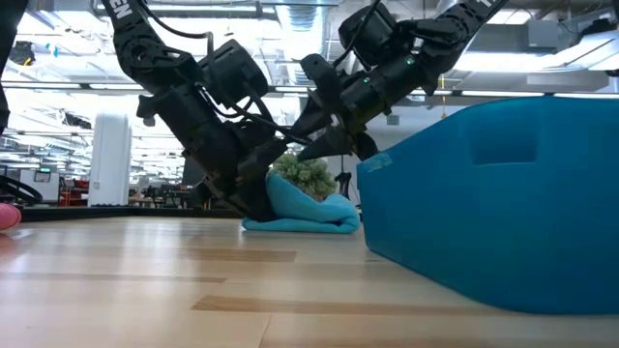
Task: Fold microfiber towels
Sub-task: Fold the blue microfiber cloth
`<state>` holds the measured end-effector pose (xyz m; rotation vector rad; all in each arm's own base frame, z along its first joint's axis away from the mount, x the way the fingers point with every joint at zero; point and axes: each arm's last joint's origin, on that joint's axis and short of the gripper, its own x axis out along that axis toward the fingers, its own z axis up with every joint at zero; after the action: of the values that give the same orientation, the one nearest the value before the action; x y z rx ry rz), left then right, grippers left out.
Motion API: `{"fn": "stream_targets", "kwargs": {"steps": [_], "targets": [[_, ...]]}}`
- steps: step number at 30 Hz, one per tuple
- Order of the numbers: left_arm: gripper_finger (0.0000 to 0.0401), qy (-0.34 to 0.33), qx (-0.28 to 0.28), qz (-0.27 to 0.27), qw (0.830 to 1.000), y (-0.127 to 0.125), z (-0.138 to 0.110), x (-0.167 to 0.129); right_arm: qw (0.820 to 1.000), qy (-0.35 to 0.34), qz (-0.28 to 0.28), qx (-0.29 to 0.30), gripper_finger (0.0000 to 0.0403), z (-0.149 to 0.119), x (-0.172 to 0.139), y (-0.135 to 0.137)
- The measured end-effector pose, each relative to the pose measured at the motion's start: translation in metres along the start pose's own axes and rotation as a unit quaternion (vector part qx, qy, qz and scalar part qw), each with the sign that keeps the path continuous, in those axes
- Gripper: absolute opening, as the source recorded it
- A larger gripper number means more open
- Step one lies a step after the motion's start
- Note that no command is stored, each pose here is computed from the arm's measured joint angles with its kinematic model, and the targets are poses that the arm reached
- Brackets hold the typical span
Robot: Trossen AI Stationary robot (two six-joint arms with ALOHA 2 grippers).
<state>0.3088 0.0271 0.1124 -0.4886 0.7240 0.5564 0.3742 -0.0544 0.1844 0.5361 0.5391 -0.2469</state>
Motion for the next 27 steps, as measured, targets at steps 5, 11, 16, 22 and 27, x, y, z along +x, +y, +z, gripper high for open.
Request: {"fn": "stream_targets", "kwargs": {"steps": [5, 11, 16, 22, 27], "targets": [[0.0, 0.004, -0.003, -0.008, 1.0, -0.001, 0.0, 0.0, 0.998, 0.043, -0.036, 0.001, 0.0228, -0.004, -0.011, -0.002], [0.0, 0.005, -0.014, -0.034, 0.999, -0.002, 0.003, 0.0, 0.985, 0.092, -0.142, -0.019, 0.0226, -0.028, -0.019, 0.008], [0.0, 0.003, -0.022, -0.058, 0.998, -0.003, 0.006, 0.0, 0.983, 0.089, -0.161, -0.027, 0.0226, -0.038, -0.014, 0.015], [0.0, 0.015, -0.024, -0.061, 0.998, -0.007, 0.012, 0.0, 0.977, 0.107, -0.184, -0.012, 0.0226, -0.048, 0.001, 0.001], [0.0, 0.052, -0.011, -0.065, 0.996, -0.015, 0.023, -0.005, 0.977, 0.118, -0.18, -0.005, 0.0226, -0.058, 0.019, -0.008]]}}
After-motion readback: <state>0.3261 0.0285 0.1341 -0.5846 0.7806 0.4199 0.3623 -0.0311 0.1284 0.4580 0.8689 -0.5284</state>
